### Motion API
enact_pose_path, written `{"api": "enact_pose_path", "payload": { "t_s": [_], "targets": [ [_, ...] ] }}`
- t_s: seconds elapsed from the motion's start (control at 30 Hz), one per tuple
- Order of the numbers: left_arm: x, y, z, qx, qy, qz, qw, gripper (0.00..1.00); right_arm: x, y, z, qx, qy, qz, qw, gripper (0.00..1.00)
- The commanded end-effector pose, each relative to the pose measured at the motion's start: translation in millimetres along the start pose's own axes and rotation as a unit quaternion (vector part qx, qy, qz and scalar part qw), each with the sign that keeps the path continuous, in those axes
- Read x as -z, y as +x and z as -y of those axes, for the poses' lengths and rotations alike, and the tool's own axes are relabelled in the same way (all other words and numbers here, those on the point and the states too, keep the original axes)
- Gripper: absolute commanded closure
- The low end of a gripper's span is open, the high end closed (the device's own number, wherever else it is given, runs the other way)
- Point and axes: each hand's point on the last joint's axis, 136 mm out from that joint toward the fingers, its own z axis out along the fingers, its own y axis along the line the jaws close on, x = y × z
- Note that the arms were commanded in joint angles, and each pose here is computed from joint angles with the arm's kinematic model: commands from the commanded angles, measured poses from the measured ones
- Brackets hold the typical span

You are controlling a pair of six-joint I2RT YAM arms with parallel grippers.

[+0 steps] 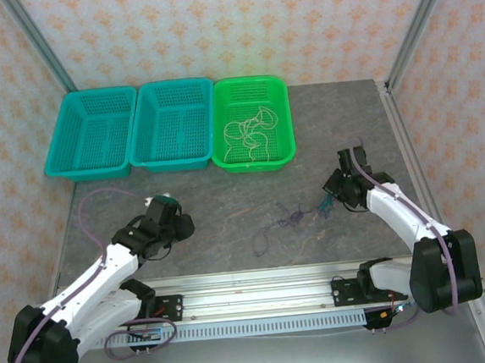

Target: Untangle the cables

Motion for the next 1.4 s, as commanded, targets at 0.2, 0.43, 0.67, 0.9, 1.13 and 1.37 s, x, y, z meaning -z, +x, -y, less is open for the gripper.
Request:
{"api": "enact_pose_path", "payload": {
  "t_s": [0.2, 0.43, 0.67, 0.9, 1.13, 1.37],
  "targets": [
    [44.6, -11.1, 145.3, -0.199, 0.200, 0.063, 0.957, 0.64, 22.7, -4.0, -56.3, 0.071, -0.118, -0.025, 0.990, 1.00],
    [-24.0, 38.7, 189.3, -0.228, 0.152, -0.074, 0.959, 0.61, 22.4, 2.0, -55.3, 0.062, -0.121, -0.040, 0.990, 1.00],
    [-64.8, 90.4, 206.9, -0.240, 0.123, -0.167, 0.948, 0.38, 26.3, 5.1, -49.9, 0.062, -0.120, -0.034, 0.990, 1.00],
    [-80.6, 102.6, 190.6, -0.249, 0.077, -0.173, 0.950, 0.43, 23.0, 6.2, -49.9, 0.053, -0.121, -0.036, 0.991, 1.00],
    [-83.6, 106.6, 186.0, -0.243, 0.065, -0.184, 0.950, 1.00, 21.0, 1.9, -44.9, 0.046, -0.106, -0.025, 0.993, 1.00],
    [-62.9, 66.3, 162.4, -0.229, 0.027, -0.114, 0.966, 1.00, 26.4, -28.4, 11.6, -0.014, 0.037, 0.078, 0.996, 1.00]
  ]
}}
